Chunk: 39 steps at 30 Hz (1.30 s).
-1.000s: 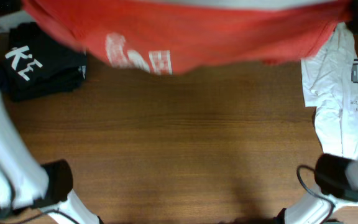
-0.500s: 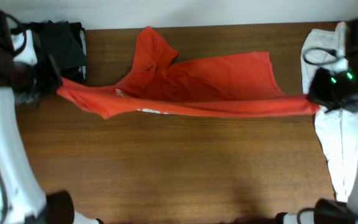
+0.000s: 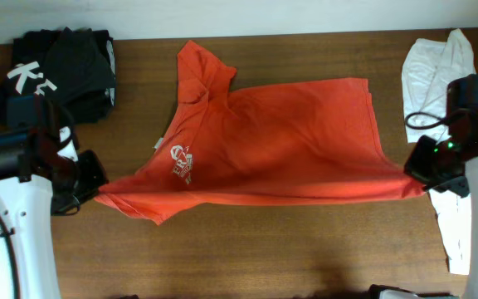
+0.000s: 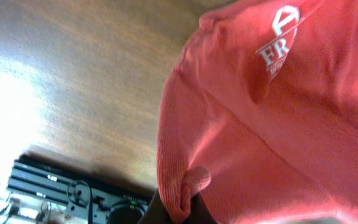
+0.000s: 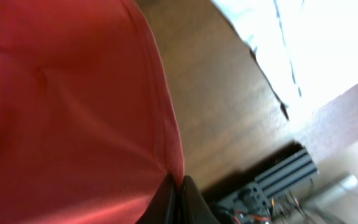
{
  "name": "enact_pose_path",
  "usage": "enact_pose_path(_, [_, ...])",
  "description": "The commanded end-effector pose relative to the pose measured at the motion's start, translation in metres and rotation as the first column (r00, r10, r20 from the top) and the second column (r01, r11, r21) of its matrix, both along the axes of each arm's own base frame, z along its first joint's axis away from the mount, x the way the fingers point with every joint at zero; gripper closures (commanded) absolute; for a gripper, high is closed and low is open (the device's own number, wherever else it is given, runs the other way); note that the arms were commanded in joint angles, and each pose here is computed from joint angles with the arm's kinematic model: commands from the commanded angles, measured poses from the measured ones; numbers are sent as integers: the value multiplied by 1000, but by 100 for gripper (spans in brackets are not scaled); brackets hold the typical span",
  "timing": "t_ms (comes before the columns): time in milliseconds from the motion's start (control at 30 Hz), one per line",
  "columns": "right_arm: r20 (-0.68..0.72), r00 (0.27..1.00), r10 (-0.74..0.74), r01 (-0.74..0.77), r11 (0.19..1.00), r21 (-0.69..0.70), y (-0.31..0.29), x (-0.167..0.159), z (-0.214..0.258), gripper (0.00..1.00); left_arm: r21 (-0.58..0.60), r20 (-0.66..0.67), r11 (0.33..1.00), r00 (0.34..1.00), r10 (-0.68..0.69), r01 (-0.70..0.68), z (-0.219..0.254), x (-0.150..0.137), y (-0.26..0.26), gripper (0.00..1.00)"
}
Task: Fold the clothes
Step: 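Release the shirt hem and raise both grippers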
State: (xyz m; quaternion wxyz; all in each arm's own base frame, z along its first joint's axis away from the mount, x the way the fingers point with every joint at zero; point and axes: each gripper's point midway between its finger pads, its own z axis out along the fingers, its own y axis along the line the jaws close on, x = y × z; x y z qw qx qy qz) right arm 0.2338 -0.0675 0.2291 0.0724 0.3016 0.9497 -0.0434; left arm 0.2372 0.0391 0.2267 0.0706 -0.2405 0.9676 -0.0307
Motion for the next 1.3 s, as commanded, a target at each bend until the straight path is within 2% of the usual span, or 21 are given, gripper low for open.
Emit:
enact_pose_path(0, [-61, 997, -41, 42, 999, 7, -1, -2, -39, 95, -14, -50, 999, 998, 32, -33, -32, -5, -1, 99])
enact_pose_path(100, [-77, 995, -57, 58, 998, 11, -1, -2, -59, 95, -17, -53, 998, 997, 62, -63, -60, 1, 0, 99])
enact_pose_path(133, [-62, 992, -109, 110, 994, 12, -2, 1, -64, 95, -15, -36, 998, 997, 62, -63, -67, 6, 1, 99])
enact_pose_path(300, [45, 990, -134, 133, 991, 29, -3, 28, -77, 92, -9, 151, 994, 983, 108, -108, -82, 53, 10, 99])
enact_pose_path(400, [147, 976, -161, 158, 987, 27, -10, 55, -85, 91, -29, 223, 995, 970, 99, -95, -85, 76, 8, 99])
enact_pose_path(567, [144, 977, -156, 154, 988, 29, -16, 88, -116, 93, -28, 221, 1000, 975, 0, 6, -126, 121, -20, 99])
enact_pose_path(600, [114, 986, -121, 114, 991, 65, -8, 88, -125, 88, -11, 217, 1000, 976, -8, 10, -143, 134, -19, 91])
enact_pose_path(633, [112, 990, -81, 71, 993, 93, -2, 89, -126, 78, 22, 220, 1000, 976, -2, -2, -149, 139, -13, 90])
enact_pose_path(667, [101, 994, -48, 35, 992, 122, 5, 87, -127, 47, 85, 226, 996, 974, 7, -27, -153, 145, -1, 85])
enact_pose_path(700, [62, 997, -44, 36, 991, 132, 7, 78, -129, 22, 131, 230, 991, 973, -1, -30, -151, 146, 7, 45])
enact_pose_path(733, [33, 998, -45, 41, 990, 137, 8, 71, -130, 13, 145, 225, 989, 974, -37, 4, -148, 146, 7, 18])
enact_pose_path(767, [20, 999, -48, 45, 990, 135, 8, 67, -130, 4, 151, 205, 988, 978, -47, 16, -144, 143, 7, 13])
enact_pose_path(800, [13, 998, -55, 53, 991, 127, 5, 65, -131, 1, 148, 187, 989, 981, -45, 17, -139, 140, 7, 8])
enact_pose_path(867, [-16, 996, -93, 94, 989, 115, -7, 56, -131, 1, 132, 154, 991, 987, -44, 24, -122, 134, 4, 2])
enact_pose_path(967, [-72, 991, -111, 120, 981, 149, -5, 40, -144, 1, 128, 131, 991, 990, -45, 28, -119, 128, 4, 1])
enact_pose_path(1100, [-121, 988, -91, 114, 974, 196, 12, 21, -177, 29, 127, 118, 992, 992, -45, 29, -120, 125, 3, 1])
enact_pose_path(1133, [-113, 989, -92, 112, 974, 195, 12, 20, -186, 46, 126, 112, 992, 993, -44, 30, -121, 123, 3, 1])
enact_pose_path(1267, [-80, 992, -92, 106, 976, 190, 11, 23, -199, 54, 128, 101, 991, 994, -44, 31, -122, 120, 4, 1])
